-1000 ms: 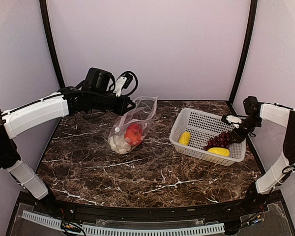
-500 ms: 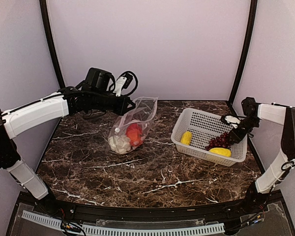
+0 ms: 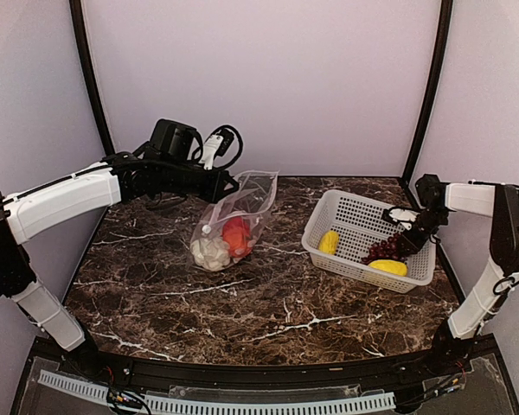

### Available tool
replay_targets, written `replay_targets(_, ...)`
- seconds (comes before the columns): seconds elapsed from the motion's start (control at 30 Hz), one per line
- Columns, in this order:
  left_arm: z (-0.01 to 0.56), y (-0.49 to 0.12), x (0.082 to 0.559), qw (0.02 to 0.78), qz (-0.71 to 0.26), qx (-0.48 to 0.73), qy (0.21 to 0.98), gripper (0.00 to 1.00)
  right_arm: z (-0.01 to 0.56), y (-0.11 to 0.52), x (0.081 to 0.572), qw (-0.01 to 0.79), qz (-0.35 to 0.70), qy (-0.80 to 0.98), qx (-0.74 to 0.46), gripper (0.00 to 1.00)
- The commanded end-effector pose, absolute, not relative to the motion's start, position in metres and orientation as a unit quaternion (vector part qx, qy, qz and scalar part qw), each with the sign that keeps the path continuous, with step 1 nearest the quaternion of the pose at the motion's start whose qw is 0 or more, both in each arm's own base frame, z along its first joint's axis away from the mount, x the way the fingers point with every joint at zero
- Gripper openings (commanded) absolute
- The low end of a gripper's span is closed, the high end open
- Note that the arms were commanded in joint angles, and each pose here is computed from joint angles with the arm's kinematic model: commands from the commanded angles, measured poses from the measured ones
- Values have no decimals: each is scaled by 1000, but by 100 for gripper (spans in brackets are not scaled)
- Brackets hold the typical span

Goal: Place the food in the zip-top bag and seal the zipper
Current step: Pick up the fake fruit from the bin, then place the fake fruit in the zipper food storage bag.

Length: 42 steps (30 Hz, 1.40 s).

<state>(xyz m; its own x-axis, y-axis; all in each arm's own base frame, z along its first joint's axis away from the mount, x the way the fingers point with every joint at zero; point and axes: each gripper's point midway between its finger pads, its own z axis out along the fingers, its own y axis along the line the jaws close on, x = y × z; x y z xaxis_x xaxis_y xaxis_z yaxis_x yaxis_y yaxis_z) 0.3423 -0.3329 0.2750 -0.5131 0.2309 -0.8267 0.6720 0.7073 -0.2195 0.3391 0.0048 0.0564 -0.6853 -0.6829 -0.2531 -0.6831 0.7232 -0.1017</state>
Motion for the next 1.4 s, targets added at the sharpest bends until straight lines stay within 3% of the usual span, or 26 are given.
replay_targets(0.0,277,-330,334,408,-272,276,827,1,43,10,337,111,-5,921,-374,32)
replay_targets(0.17,275,-326,331,408,-271,275,827,1,70,38,344,149,7,907,-395,11)
replay_targets(0.37,273,-325,330,406,-271,274,829,1,130,76,353,227,79,886,-397,0)
replay_targets(0.53,270,-325,329,405,-277,266,830,1,183,109,353,287,142,854,-411,0)
replay_targets(0.73,266,-325,327,400,-281,262,832,1,218,141,339,302,192,826,-435,0)
replay_targets(0.93,266,-324,327,400,-280,262,833,1,215,165,316,281,229,809,-463,0)
replay_targets(1.17,265,-323,326,399,-278,261,834,1,177,157,323,246,209,832,-452,0)
replay_targets(1.37,263,-323,326,398,-277,260,835,1,200,159,329,280,204,821,-455,0)
